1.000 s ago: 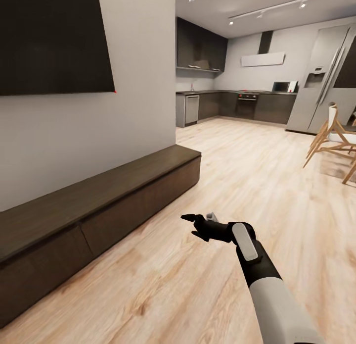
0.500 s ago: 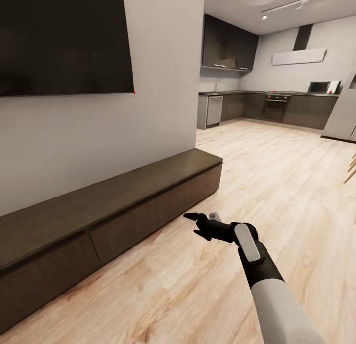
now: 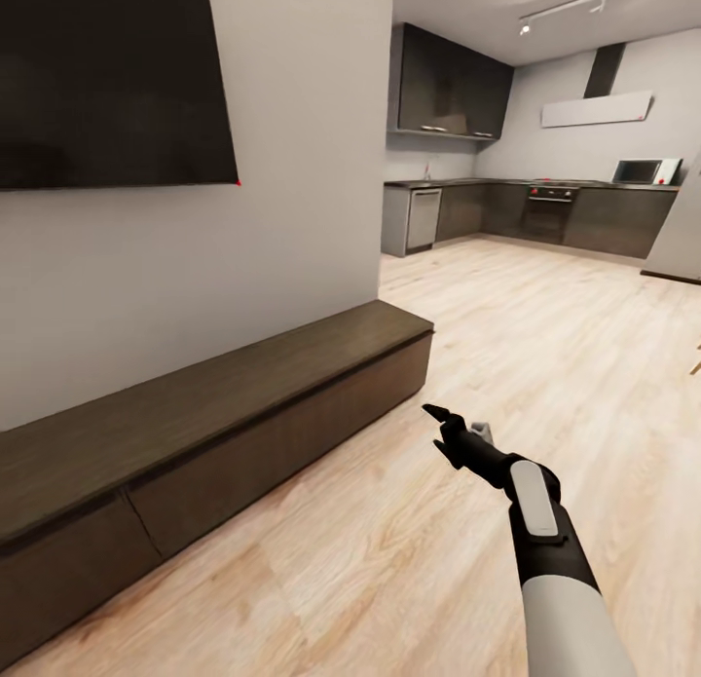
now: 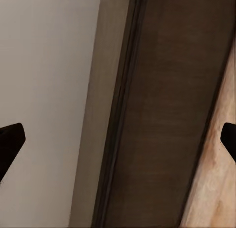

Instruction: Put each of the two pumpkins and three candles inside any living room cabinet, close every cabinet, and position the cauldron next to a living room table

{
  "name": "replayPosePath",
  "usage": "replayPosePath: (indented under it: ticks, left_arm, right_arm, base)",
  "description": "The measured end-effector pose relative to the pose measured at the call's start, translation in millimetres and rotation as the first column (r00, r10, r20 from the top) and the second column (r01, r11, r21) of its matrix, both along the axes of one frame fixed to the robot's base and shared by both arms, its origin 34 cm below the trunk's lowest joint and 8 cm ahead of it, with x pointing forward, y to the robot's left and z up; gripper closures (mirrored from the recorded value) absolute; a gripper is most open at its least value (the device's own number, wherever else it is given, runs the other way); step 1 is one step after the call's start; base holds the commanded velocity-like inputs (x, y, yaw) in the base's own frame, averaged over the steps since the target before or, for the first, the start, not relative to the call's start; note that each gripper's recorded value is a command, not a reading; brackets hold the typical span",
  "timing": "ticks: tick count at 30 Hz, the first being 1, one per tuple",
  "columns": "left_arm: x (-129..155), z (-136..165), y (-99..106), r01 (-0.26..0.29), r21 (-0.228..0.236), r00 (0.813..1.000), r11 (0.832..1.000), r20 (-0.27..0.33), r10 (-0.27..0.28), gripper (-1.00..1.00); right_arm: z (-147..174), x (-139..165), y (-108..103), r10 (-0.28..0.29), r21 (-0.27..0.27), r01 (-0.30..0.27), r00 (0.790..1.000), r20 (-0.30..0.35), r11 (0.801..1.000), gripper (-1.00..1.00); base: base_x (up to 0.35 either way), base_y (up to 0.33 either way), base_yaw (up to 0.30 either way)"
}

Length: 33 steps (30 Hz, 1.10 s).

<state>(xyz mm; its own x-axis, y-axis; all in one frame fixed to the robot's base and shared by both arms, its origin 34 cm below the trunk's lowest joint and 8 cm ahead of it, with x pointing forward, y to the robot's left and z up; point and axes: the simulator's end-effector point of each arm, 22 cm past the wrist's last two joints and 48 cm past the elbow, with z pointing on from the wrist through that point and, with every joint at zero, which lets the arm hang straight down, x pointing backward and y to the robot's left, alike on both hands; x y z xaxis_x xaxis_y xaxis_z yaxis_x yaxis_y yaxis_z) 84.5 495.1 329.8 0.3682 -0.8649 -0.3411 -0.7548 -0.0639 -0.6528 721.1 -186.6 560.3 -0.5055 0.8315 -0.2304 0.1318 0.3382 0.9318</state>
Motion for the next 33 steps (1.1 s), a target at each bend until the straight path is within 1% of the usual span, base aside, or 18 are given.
replayPosePath:
  ticks: [6, 10, 33]
  left_arm:
    - [0, 0, 0, 0.001, 0.000, 1.000, 1.000, 0.000, -0.001, -1.00]
    - [0, 0, 0, 0.001, 0.000, 1.000, 1.000, 0.000, -0.001, -1.00]
    - [3, 0, 0, 0.002, 0.000, 1.000, 1.000, 0.015, -0.002, -1.00]
  right_arm:
    - [0, 0, -4, -0.010, 0.000, 0.010, 1.000, 0.001, 1.000, -1.00]
    - [2, 0, -5, -0.013, -0.002, 0.013, 1.000, 0.004, 1.000, -1.00]
    - [15, -1, -7, -0.018, -0.003, 0.018, 1.000, 0.025, 1.000, -1.00]
  base:
    - [0.261, -0.250, 0.006]
    - [0.178, -0.299, 0.120]
    - [0.017, -0.343, 0.246]
